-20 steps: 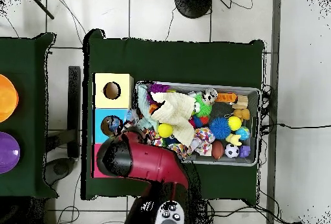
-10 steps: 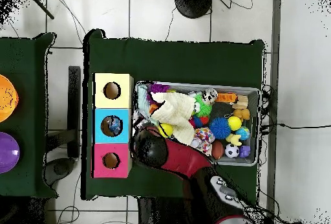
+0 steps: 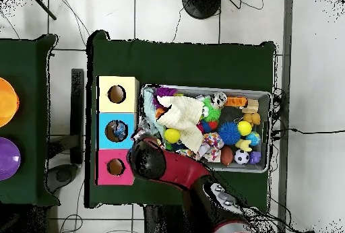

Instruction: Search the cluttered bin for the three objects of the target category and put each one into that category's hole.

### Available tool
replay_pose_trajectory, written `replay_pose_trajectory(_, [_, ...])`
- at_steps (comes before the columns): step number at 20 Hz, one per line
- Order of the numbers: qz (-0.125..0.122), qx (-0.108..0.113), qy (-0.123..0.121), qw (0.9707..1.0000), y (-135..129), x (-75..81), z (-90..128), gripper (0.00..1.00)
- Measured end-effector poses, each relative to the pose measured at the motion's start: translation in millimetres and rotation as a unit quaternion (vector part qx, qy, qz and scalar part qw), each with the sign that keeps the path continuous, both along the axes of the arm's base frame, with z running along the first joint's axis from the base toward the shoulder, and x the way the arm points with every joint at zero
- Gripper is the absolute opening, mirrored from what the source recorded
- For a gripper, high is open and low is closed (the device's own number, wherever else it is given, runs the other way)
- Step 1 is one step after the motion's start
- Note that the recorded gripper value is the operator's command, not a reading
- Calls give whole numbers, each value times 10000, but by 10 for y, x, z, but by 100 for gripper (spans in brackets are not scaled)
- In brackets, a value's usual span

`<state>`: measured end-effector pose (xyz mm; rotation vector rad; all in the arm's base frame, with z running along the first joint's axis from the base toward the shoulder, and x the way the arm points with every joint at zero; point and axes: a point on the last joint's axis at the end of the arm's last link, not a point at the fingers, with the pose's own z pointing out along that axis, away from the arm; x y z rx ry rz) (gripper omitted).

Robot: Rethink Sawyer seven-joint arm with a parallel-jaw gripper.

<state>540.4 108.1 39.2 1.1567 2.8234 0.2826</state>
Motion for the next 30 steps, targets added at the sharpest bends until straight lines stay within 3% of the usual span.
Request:
replay_pose_trajectory(4, [263,-188,202,9993,187,-97,173,100])
replay_pose_trajectory(8, [315,-381,393,9980,130,-150,325,100])
replay_pose_trajectory(12, [328,-658,402,9965,59,-182,355,100])
replay_pose_trajectory(13, [367,-852,355,9951,50,-193,356,100])
replay_pose_trajectory(19, [515,-1435,135,9882,43,-198,332,100])
replay_pose_trajectory(20, [548,-1528,120,9867,37,-201,334,100])
replay_pose_trajectory(21, [609,-1719,73,9832,19,-195,354,100])
replay_pose_trajectory(24, [587,-1797,28,9820,-11,-165,388,100])
replay_pose_trajectory(30, [198,-1769,9,9840,-337,-54,456,100])
